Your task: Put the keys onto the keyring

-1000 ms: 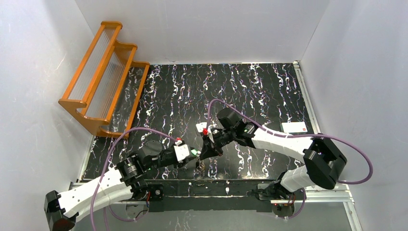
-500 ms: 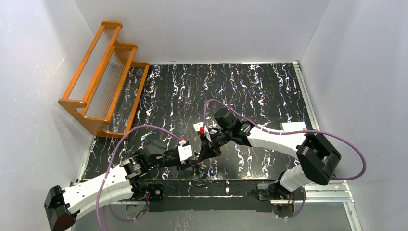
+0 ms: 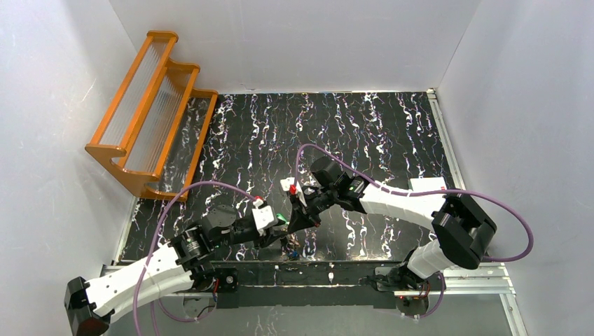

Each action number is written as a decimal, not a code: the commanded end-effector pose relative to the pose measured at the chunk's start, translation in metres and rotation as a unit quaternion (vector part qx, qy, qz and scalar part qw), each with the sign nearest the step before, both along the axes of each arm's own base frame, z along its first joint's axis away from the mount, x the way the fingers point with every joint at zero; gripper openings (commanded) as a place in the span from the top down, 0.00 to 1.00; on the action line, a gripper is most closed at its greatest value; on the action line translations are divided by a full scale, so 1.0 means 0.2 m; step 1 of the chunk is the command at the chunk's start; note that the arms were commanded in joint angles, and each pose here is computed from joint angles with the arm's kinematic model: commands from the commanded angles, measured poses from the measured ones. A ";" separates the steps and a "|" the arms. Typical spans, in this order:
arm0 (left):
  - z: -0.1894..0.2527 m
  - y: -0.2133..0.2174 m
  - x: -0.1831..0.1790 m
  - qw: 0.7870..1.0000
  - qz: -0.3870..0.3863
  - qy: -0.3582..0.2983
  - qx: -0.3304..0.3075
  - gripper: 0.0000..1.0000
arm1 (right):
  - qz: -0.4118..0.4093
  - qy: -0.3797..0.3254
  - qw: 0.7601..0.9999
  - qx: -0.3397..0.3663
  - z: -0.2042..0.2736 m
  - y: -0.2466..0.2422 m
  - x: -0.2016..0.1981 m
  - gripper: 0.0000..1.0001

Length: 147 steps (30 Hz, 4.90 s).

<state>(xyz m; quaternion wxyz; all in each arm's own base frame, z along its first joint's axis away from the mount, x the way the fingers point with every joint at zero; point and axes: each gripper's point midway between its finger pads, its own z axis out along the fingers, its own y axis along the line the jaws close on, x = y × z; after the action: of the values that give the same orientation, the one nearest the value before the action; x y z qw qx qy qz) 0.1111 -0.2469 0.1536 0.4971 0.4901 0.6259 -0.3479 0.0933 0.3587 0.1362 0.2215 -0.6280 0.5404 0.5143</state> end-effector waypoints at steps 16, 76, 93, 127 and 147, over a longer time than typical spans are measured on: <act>-0.10 -0.03 -0.01 0.997 0.003 0.061 0.040 0.93 | 0.001 -0.037 0.998 0.044 0.15 0.06 0.02 0.99; 0.13 0.04 0.14 0.966 0.114 -0.007 -0.233 1.00 | -0.094 -0.077 0.983 0.136 0.28 0.01 0.08 0.54; 0.19 0.03 0.12 0.961 0.102 -0.009 -0.256 1.00 | -0.114 -0.065 0.985 0.116 0.22 0.04 0.13 0.96; 0.30 0.09 0.24 0.939 0.186 0.027 -0.289 0.02 | -0.181 -0.132 0.968 0.113 0.43 -0.07 0.46 0.99; 0.21 0.19 0.36 0.917 0.306 0.100 -0.234 0.02 | -0.299 -0.158 0.931 0.138 0.65 -0.02 1.23 0.99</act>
<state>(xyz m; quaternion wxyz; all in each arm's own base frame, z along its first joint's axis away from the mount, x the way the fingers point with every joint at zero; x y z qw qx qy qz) 0.1801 -0.2114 0.1912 0.6156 0.1238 0.6887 -0.3626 0.3139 0.3361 0.2268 0.4817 -0.4823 0.6285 0.3747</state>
